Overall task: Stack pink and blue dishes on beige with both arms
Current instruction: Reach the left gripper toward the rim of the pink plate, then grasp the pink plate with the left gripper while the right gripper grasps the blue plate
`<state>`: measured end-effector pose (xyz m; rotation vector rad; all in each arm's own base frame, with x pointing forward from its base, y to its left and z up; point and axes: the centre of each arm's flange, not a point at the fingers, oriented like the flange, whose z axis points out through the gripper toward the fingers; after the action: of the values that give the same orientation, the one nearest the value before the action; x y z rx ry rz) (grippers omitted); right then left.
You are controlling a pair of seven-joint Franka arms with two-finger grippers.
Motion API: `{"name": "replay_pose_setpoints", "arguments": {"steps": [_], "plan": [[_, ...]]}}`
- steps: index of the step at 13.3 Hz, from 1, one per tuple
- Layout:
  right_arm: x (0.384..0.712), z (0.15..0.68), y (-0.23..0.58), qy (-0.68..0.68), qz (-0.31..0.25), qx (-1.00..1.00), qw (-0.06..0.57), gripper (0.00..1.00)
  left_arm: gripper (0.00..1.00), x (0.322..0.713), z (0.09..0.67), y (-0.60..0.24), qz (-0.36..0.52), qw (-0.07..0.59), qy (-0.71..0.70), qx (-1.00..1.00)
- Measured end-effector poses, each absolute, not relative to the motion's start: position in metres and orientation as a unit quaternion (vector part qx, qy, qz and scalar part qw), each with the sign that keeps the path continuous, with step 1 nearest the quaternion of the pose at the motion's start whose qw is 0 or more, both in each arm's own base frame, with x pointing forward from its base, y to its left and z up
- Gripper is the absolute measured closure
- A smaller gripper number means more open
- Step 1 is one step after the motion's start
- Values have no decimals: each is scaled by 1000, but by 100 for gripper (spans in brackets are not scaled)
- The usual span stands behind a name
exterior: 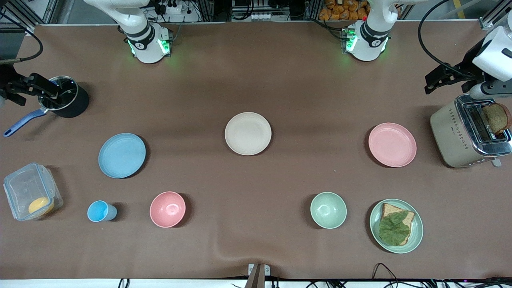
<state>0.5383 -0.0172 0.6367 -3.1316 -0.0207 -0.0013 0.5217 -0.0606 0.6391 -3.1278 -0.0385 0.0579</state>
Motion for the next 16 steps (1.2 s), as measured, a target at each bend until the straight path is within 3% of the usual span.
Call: {"name": "replay_pose_setpoints", "arguments": {"steps": [6, 9, 12, 16], "plan": [[538, 637, -16, -8, -1, -1000, 5, 0, 0, 534, 608, -45, 43, 16, -26, -999], [539, 635, -15, -9, 3, -1000, 5, 0, 0, 576, 506, -21, 35, 54, -32, -997], [556, 598, 1, -23, 39, -999, 9, 0, 0, 582, 391, 20, 36, 49, -53, -997], [578, 549, 3, -23, 79, -997, 16, 0, 0, 581, 326, 50, 72, 46, -75, -994]]}}
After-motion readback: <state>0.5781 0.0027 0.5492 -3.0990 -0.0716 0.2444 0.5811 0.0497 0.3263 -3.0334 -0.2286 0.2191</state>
